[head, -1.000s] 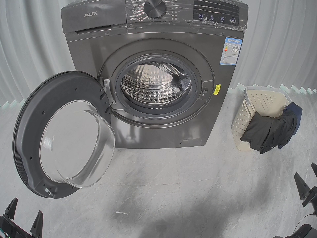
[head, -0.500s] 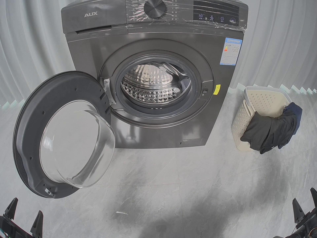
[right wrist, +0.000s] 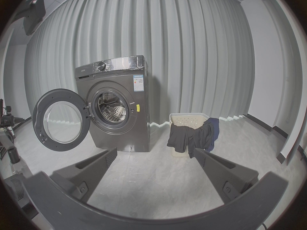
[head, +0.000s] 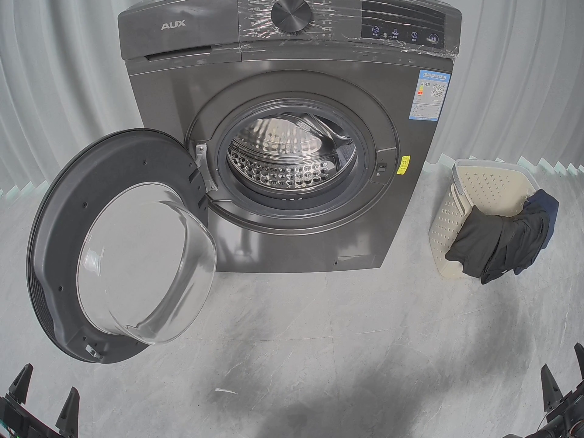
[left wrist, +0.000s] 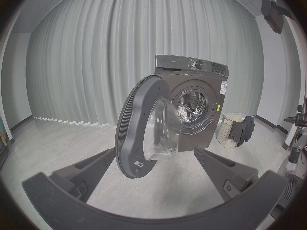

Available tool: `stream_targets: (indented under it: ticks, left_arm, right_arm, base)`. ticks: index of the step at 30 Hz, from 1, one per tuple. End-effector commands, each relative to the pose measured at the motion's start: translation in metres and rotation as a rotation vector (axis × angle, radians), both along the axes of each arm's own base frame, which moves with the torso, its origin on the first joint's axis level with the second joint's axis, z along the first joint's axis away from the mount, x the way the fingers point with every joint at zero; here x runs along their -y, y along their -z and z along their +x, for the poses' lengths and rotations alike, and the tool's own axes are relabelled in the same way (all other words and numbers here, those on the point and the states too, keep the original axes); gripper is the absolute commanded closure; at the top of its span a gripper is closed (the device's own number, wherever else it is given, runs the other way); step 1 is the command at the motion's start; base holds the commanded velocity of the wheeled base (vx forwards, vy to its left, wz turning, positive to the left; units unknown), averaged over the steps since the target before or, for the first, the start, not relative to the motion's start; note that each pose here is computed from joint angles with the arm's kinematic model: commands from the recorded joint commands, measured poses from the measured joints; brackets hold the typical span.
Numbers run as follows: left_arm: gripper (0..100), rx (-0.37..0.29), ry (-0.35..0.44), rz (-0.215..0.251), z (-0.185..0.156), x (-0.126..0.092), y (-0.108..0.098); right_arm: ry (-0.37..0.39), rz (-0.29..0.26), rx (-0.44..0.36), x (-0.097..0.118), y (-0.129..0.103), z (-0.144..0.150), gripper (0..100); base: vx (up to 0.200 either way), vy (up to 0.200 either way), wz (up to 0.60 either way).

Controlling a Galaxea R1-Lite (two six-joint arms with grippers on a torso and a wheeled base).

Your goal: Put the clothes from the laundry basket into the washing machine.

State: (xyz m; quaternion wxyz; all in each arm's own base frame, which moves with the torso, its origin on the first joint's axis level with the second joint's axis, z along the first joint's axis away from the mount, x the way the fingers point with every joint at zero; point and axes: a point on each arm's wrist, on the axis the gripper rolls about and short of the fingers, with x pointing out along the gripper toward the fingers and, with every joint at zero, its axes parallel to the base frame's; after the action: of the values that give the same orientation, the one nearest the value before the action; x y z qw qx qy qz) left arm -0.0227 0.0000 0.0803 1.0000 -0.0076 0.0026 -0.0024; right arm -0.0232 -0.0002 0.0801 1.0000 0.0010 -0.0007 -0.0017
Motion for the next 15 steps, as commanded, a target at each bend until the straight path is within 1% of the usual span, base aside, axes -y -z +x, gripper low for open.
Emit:
stream_targets:
  ticks: [1, 15]
  left_arm:
    - [0, 0.002, 0.000, 0.000, -0.0002, 0.0000, 0.0049]
    - [0, 0.001, 0.000, 0.001, -0.0001, 0.0000, 0.0053]
  right_arm:
    - [0.001, 0.001, -0.005, 0.0000, 0.0046, 0.0003, 0]
    - [0.001, 0.000, -0.005, 0.0000, 0.0046, 0.0003, 0]
  base:
    - [0.000, -0.200, 0.00]
    - [0.000, -0.200, 0.00]
